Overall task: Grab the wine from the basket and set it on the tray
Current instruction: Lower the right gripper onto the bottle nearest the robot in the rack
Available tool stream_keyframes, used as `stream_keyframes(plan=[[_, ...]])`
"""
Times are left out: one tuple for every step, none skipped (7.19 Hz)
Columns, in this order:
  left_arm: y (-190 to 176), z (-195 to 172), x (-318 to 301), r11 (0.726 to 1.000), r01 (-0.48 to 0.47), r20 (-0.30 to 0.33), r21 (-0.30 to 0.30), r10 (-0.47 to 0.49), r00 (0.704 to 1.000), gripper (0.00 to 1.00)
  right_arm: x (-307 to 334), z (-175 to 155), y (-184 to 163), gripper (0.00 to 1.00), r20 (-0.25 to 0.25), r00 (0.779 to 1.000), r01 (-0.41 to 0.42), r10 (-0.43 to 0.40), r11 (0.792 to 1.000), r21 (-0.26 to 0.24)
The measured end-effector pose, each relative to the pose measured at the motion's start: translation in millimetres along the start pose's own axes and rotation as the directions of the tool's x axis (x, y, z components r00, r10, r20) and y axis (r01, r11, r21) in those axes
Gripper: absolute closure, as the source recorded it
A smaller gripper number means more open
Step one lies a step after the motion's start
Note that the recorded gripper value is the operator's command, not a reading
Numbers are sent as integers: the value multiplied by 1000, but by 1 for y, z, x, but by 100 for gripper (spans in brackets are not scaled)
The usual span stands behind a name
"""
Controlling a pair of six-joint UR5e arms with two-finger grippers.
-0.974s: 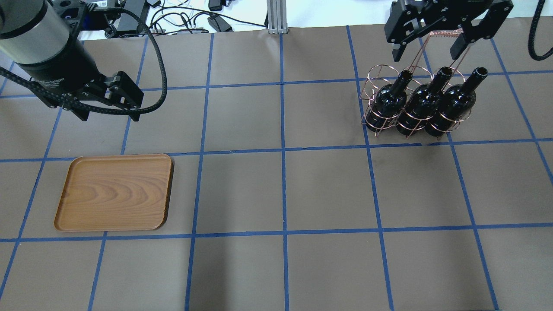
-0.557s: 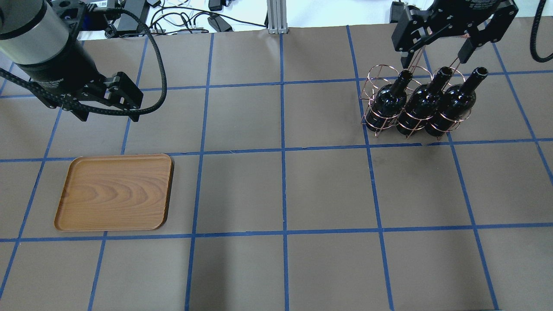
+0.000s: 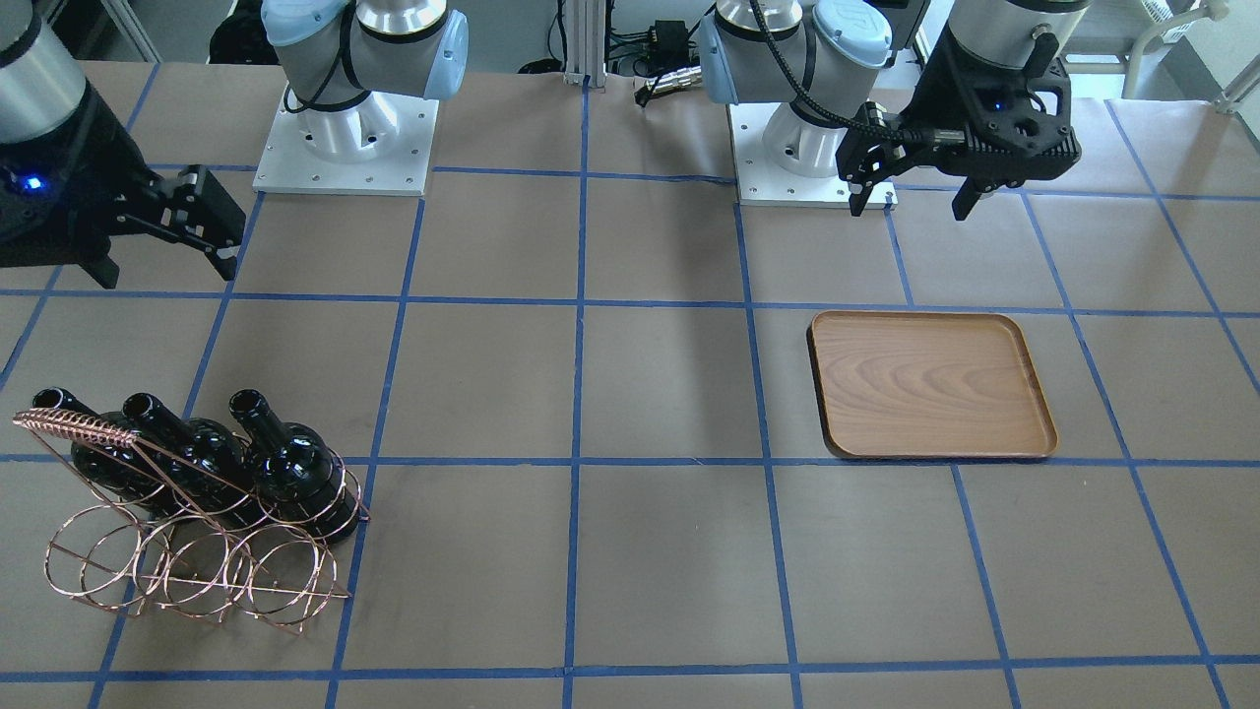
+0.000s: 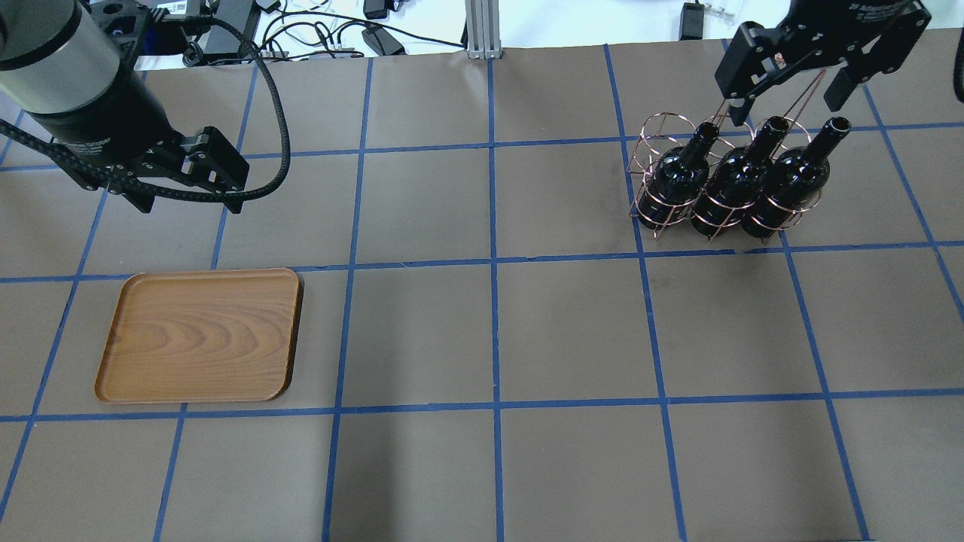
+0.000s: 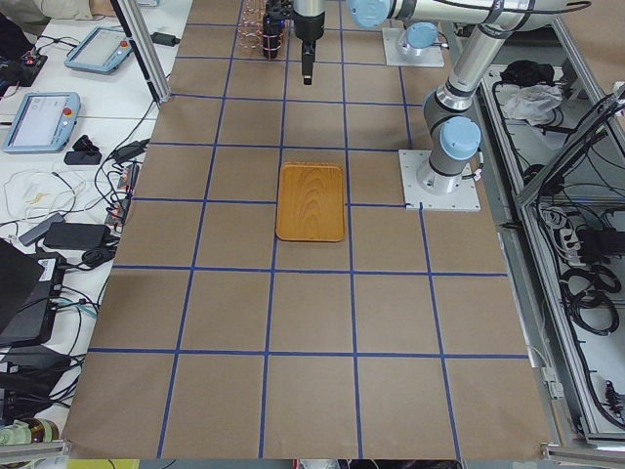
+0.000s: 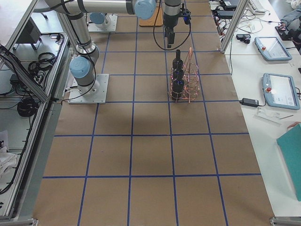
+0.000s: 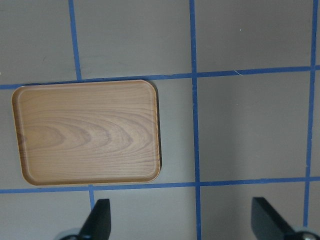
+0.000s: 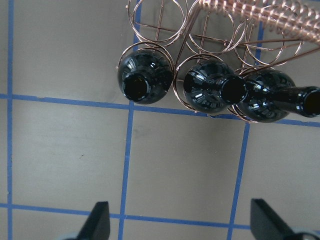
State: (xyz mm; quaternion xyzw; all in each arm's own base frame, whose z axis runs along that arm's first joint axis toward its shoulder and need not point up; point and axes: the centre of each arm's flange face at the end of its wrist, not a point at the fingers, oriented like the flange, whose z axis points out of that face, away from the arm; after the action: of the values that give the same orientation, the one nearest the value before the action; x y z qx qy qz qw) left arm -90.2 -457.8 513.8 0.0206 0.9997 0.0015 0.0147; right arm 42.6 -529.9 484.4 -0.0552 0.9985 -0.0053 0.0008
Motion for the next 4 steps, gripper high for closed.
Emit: stream_keyframes(plan=[[0,0,0,1000,1,0,0,-1,1000,0,10,23,-6,2,-3,1000,0,0,1000,17],[0,0,-1,1000,1,0,-1,-1,1000,0,19,40,-13,2,-4,1000,-7,7,1000,22],[0,0,-1,1000,1,0,-1,-1,1000,0,28,54,-21,2,-2,1000,-19,19,1000,21],[0,0,-1,1000,1,0,-1,-1,1000,0,34,65,-28,2,-3,1000,-29,29,999,21]])
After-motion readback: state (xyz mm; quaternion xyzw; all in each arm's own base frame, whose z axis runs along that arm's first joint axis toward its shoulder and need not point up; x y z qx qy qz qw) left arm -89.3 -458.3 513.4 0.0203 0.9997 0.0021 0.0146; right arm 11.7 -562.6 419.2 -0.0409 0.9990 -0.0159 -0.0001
